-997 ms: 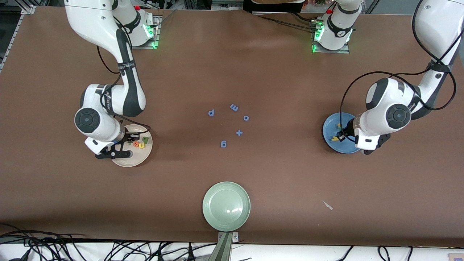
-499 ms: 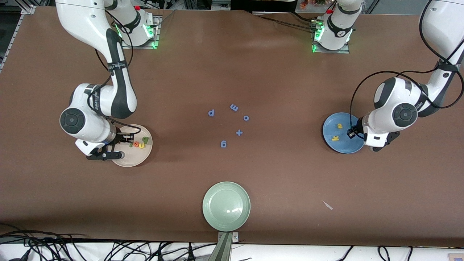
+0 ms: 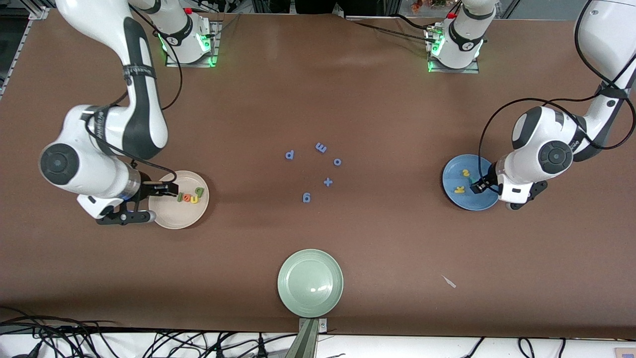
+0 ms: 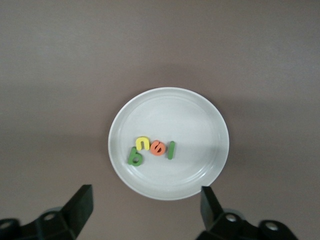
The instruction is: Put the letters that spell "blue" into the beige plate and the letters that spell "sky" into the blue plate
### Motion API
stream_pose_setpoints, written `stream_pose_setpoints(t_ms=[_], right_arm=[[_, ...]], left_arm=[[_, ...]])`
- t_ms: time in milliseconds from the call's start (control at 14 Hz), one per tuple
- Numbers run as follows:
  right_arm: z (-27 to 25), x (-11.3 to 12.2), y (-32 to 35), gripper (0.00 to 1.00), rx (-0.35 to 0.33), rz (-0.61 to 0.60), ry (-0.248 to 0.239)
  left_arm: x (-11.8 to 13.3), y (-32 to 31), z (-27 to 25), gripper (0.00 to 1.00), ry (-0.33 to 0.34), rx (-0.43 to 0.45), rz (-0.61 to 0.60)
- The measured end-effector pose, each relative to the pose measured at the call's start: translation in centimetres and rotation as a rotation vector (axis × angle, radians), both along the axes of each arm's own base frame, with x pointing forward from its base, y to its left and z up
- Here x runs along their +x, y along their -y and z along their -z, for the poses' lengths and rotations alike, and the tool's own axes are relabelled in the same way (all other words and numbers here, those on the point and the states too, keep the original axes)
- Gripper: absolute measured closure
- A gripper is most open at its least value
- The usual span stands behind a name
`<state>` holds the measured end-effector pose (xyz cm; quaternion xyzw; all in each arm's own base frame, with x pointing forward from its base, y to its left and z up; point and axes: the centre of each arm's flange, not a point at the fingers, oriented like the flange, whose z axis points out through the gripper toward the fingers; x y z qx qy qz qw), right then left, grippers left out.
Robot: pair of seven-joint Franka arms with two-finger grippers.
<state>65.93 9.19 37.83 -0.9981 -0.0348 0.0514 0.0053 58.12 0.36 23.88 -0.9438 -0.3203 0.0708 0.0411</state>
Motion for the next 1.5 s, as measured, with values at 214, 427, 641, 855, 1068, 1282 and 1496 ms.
stream_pose_setpoints(t_ms=[214,427,641,855,1068,1282,1496], right_arm=[[-6.0,-0.3,1.0,0.00,0.000,-0.012,0.004],[-10.7,-0.4,2.2,0.00,-0.087,-0.041,0.021],[-12.7,-1.0,1.5,0.00,-0.088,-0.052,-0.021],[-15.8,-1.8,1.1,0.00,-0.044,-0.053,0.003],[-18.3,-3.3,4.9,0.00,0.047,0.002,0.004],[-20.1,-6.1,7.7,0.00,0.037,-0.004,0.009],[-22.1,-8.3,5.9,0.00,0.004,-0.037,0.030]], left_arm=[[1.6,-0.8,-2.5,0.04,0.055,0.012,-0.016],[3.2,-2.5,-5.7,0.00,0.094,0.038,-0.047],[4.7,-4.0,-9.4,0.00,0.107,0.068,-0.076],[5.7,-5.1,-14.0,0.00,0.117,0.104,-0.097],[6.2,-5.2,-16.9,0.00,0.109,0.085,-0.077],[6.0,-4.2,-19.5,0.00,0.118,-0.001,-0.008],[4.2,-5.5,-24.5,0.00,0.139,-0.066,0.080]])
